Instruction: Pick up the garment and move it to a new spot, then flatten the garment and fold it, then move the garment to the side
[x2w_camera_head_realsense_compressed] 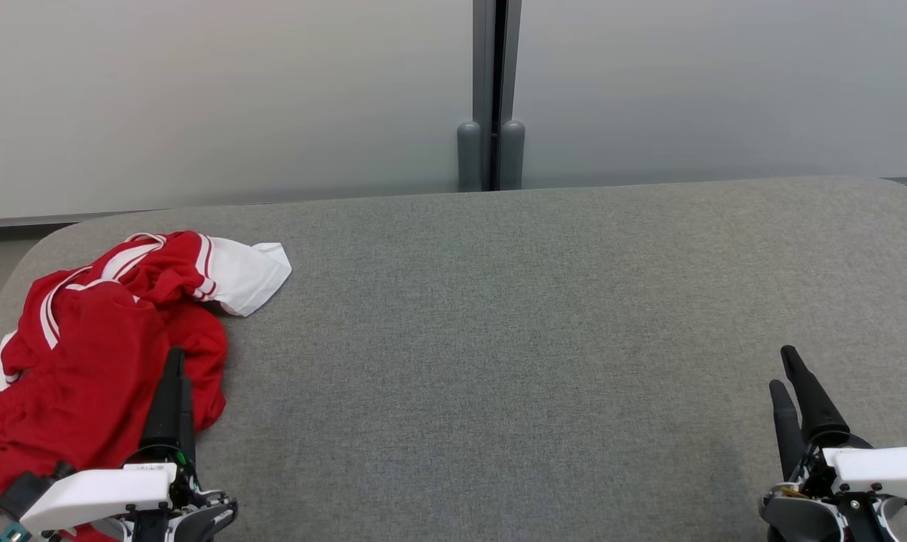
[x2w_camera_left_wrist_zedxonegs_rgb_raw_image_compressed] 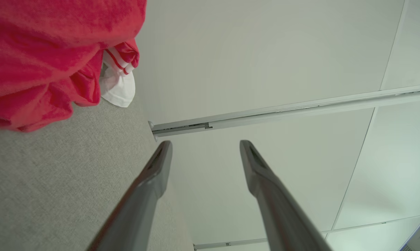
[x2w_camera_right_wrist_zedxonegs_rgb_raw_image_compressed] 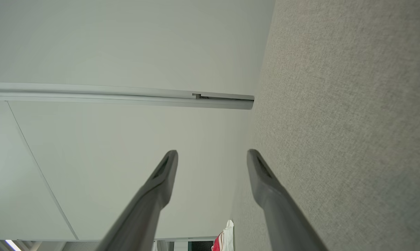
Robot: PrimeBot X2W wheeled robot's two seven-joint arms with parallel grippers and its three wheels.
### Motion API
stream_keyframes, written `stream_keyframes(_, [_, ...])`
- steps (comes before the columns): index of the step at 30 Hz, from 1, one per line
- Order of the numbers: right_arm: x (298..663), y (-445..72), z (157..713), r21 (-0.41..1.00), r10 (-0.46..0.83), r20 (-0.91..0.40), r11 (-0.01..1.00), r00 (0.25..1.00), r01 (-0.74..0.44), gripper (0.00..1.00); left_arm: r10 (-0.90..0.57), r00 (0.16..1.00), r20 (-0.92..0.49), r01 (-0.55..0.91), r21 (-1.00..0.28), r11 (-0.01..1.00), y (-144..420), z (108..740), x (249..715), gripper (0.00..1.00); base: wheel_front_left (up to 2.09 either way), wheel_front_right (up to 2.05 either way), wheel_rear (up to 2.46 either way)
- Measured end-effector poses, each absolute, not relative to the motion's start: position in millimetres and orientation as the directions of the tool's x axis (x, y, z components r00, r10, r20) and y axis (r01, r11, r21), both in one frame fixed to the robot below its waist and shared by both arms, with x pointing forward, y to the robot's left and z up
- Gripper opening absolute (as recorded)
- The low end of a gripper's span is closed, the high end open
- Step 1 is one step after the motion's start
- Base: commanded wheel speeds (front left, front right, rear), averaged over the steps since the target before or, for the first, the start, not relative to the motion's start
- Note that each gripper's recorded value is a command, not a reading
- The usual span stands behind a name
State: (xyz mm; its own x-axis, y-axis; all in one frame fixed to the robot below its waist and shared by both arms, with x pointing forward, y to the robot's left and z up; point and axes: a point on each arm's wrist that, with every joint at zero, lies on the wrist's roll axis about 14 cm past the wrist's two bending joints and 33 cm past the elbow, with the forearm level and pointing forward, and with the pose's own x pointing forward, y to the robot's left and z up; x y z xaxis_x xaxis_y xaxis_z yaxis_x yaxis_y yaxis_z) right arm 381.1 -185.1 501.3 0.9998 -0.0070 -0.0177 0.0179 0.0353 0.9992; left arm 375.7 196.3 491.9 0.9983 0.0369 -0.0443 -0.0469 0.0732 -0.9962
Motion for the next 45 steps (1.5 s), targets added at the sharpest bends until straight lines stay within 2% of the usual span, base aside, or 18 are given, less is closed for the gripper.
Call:
stream_keyframes(10, [384.5,-181.5,514.4,0.992,-0.01,0.022,0.128,1.0,-0.021,1.0,0.048,0.999,-0.004,-0.014,-0.975,0.223,196.7,505.0,377.8,1.0,0.0,0.0,0.0])
stream_keyframes(20, [386.6,-174.0,526.1,0.945,0.006,0.062,0.323,0.998,-0.06,1.0,0.044,0.999,0.006,-0.013,-0.905,0.426,192.9,509.7,378.7,1.0,0.0,0.0,0.0])
stream_keyframes(23, [387.5,-167.0,531.2,0.906,0.028,0.079,0.415,0.996,-0.083,1.0,0.031,0.999,0.015,-0.003,-0.85,0.526,187.9,513.2,379.3,1.0,0.0,0.0,0.0])
stream_keyframes(31, [389.0,-158.3,540.6,0.803,0.057,0.114,0.583,0.992,-0.126,1.0,0.011,0.999,0.03,0.015,-0.731,0.683,179.1,518.5,379.9,1.0,0.0,0.0,0.0])
stream_keyframes(45, [387.9,-147.0,547.7,0.574,0.109,0.149,0.799,0.983,-0.176,1.0,0.009,0.999,0.032,0.011,-0.563,0.827,172.6,517.2,378.3,1.0,0.0,0.0,0.0])
